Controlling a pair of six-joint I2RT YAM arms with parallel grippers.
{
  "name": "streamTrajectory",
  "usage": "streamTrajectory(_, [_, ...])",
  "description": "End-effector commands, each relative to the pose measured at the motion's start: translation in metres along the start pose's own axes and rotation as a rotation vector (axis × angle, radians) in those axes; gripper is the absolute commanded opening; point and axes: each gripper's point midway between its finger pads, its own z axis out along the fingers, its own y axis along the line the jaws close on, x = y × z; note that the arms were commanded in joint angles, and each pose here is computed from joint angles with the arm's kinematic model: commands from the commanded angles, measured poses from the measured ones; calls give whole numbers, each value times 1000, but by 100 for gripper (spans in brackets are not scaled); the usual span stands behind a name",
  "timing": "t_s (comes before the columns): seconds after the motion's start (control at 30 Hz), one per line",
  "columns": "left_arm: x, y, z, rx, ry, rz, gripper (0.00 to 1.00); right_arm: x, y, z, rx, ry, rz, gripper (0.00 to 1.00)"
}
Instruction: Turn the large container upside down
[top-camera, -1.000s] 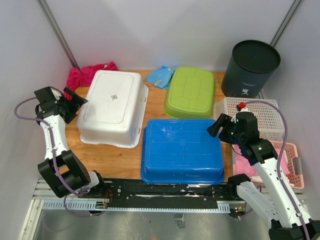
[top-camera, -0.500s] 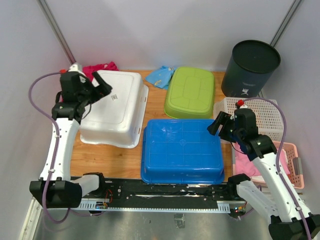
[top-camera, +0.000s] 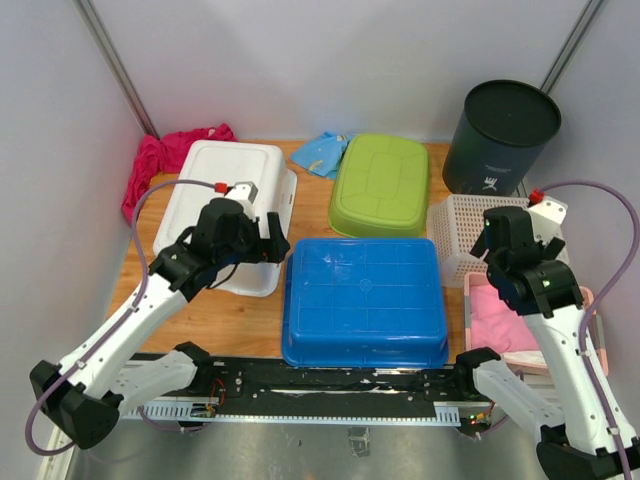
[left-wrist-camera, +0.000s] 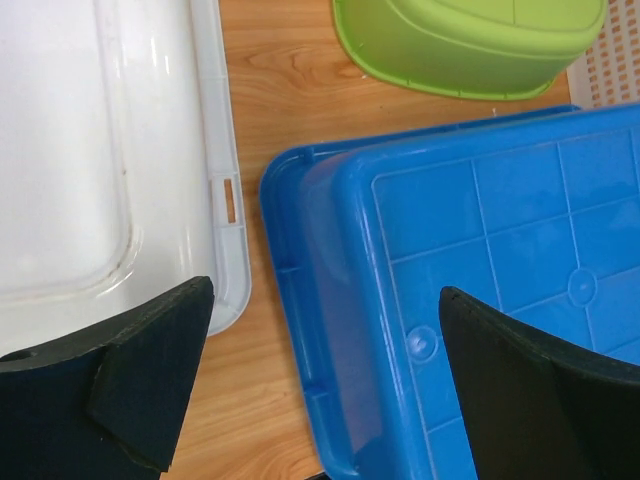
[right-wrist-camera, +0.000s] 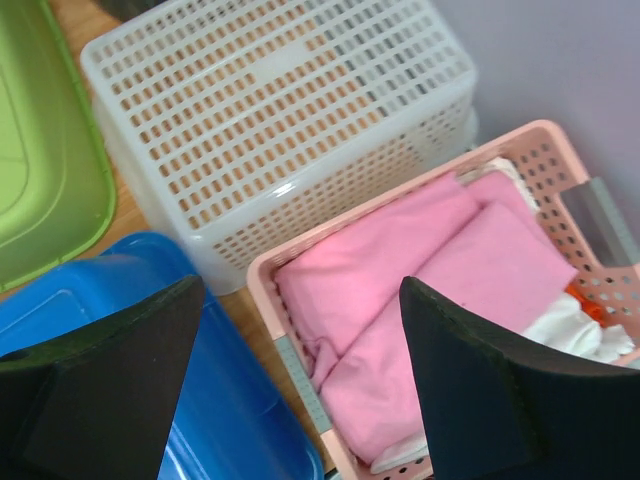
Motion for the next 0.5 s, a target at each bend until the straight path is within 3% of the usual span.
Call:
streamTrajectory(0.0, [-10, -2, -20, 50, -108, 27, 99, -14, -42, -12, 145, -112, 32, 82])
streamTrajectory(0.23, [-41, 11, -53, 22, -343, -20, 99, -7, -48, -15, 110, -149, 92, 83])
streamTrajectory(0.47, [-48, 25, -73, -1, -470, -80, 99, -4, -50, -15, 106, -160, 106, 83])
